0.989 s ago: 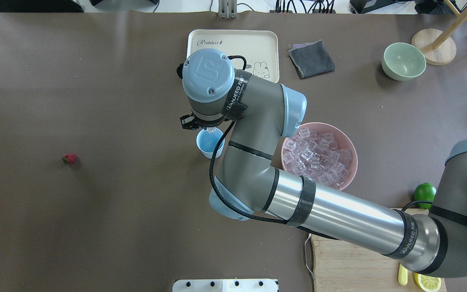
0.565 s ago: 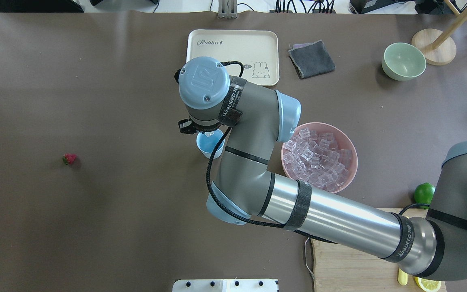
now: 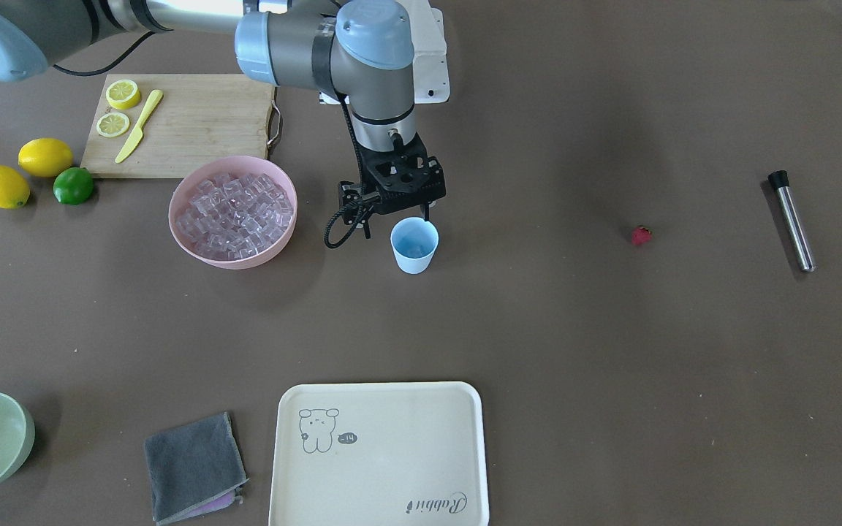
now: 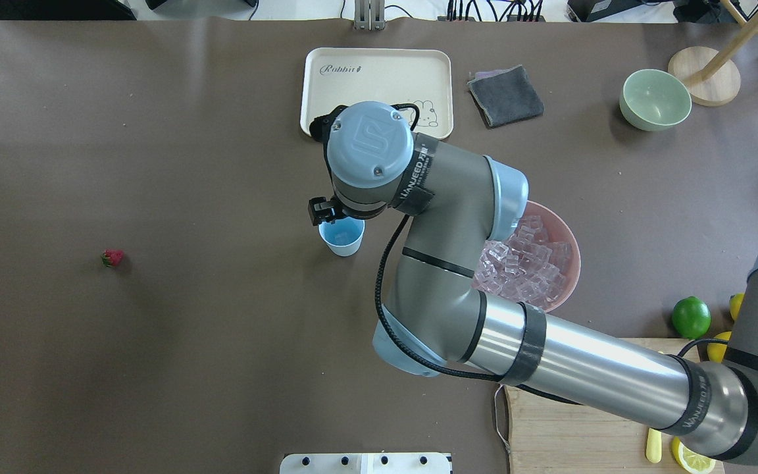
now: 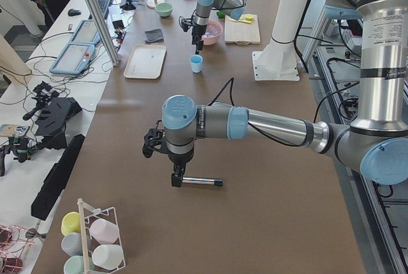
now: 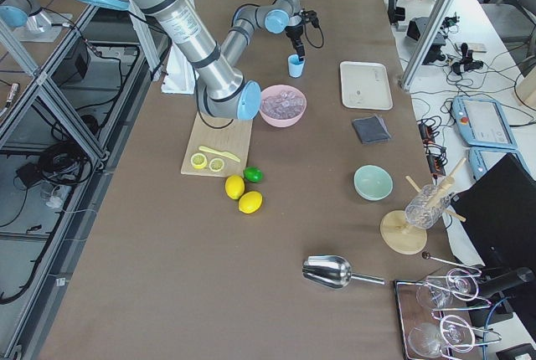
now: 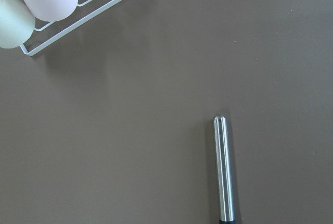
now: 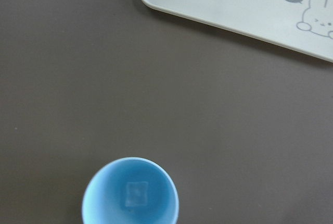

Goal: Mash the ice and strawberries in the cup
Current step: 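Move the right gripper back over the ice bowl, then lower the right gripper and grasp another ice cube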

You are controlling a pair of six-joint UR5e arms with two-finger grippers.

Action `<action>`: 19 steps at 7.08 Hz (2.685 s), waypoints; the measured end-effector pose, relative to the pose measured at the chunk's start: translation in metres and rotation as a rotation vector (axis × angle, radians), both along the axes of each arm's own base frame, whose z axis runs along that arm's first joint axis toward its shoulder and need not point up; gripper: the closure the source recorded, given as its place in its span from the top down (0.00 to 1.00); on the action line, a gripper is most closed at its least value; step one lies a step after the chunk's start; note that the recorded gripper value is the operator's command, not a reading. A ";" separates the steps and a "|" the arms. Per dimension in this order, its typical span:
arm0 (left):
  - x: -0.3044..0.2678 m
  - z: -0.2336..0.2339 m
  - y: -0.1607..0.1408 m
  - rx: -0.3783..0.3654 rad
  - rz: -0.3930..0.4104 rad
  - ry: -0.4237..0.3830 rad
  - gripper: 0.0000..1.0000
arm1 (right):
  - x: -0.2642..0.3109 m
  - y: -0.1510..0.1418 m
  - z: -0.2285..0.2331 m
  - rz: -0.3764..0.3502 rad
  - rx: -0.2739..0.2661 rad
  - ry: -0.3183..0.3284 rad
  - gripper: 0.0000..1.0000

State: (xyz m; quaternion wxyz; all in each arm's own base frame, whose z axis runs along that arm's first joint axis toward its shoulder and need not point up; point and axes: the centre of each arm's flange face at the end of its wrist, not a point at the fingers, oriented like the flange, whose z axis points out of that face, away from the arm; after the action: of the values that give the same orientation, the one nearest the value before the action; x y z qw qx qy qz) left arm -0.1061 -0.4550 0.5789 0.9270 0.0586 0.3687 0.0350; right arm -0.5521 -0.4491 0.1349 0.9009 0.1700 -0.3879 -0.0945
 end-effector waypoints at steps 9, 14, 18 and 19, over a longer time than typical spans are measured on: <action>-0.006 -0.006 0.005 0.012 -0.013 0.000 0.99 | 0.112 0.037 0.164 -0.134 0.097 0.175 0.98; -0.008 -0.006 0.006 0.011 -0.020 0.000 0.99 | 0.096 0.045 0.171 -0.173 0.109 0.197 0.22; -0.009 -0.006 0.007 0.009 -0.021 0.001 0.99 | 0.099 0.036 0.170 -0.184 0.129 0.203 0.17; -0.009 -0.007 0.007 0.011 -0.021 0.000 0.99 | 0.106 0.029 0.158 -0.176 0.129 0.182 0.17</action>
State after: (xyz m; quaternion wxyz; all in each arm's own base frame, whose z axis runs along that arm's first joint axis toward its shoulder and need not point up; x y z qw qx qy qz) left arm -0.1151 -0.4478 0.5720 0.9270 0.0677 0.3680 0.0271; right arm -0.4466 -0.4205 0.2927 0.9079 0.1835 -0.3111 -0.2127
